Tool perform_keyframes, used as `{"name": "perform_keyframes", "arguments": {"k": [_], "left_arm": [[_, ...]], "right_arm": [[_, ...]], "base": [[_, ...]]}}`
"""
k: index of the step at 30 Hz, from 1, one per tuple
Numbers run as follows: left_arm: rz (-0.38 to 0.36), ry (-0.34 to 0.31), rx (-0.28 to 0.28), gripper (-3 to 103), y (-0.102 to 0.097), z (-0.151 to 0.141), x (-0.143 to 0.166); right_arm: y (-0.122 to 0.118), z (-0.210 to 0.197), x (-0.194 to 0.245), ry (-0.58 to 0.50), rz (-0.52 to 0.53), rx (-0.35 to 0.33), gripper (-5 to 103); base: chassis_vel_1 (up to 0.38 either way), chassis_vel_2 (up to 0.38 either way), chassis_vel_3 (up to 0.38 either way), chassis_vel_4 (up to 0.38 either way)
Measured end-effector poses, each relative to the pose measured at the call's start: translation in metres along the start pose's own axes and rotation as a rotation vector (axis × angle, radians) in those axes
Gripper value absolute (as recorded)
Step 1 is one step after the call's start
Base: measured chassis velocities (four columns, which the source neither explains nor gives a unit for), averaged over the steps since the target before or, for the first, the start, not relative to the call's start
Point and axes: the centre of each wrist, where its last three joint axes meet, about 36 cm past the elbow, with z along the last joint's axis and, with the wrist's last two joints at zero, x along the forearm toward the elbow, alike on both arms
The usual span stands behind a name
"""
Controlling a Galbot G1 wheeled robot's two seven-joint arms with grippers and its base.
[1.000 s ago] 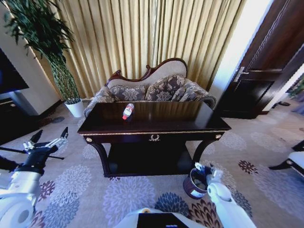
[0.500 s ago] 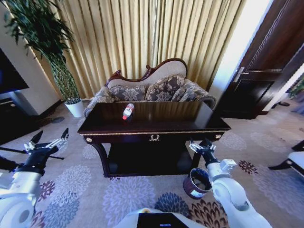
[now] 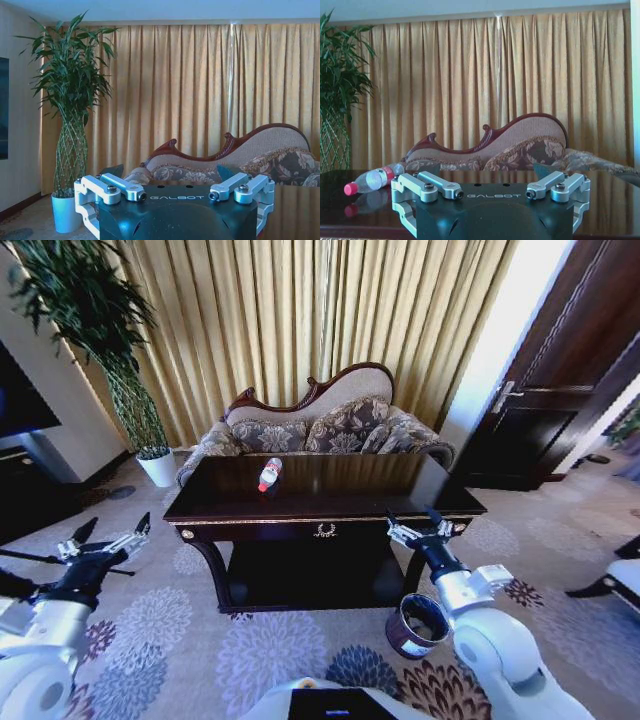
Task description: Move to the front of the table and place the trash on the table into the trash bin.
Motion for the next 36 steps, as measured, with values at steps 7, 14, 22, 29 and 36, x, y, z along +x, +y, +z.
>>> {"name": "perform_keyframes", "arguments": {"k": [7,14,22,29,36], "left_arm": [[-0.002,0.002,-0.003,100,0.0002,-0.0003,0.0006],[-0.006,0.002,-0.013,100,0.0000,0.0000,0.0000],[-0.003,0.002,-0.014,100,0.0002,-0.0001,-0.0005],[-0.004,0.003,-0.012,100,0.0003,0.0007,0.0001],[-0.003,0.001,-0.012,100,0.0000,0.0003,0.0001]], "right_arm": [[0.0000,0.0038,0.0003,0.017,0.002,0.004,100],[-0.0002,0.0068,-0.0002,0.025,0.005,0.009,100],[-0.0001,0.0088,-0.0008,0.028,0.008,0.015,100],[0.0011,0.0096,-0.0004,0.036,0.010,0.020,100],[0.0023,0.0097,-0.0003,0.038,0.009,0.023,100]], "base": [[0.000,0.000,0.000,0.000],[-0.043,0.043,0.038,-0.048],[-0.090,0.097,0.098,-0.097],[-0.089,0.085,0.079,-0.090],[-0.061,0.073,0.065,-0.069]]}}
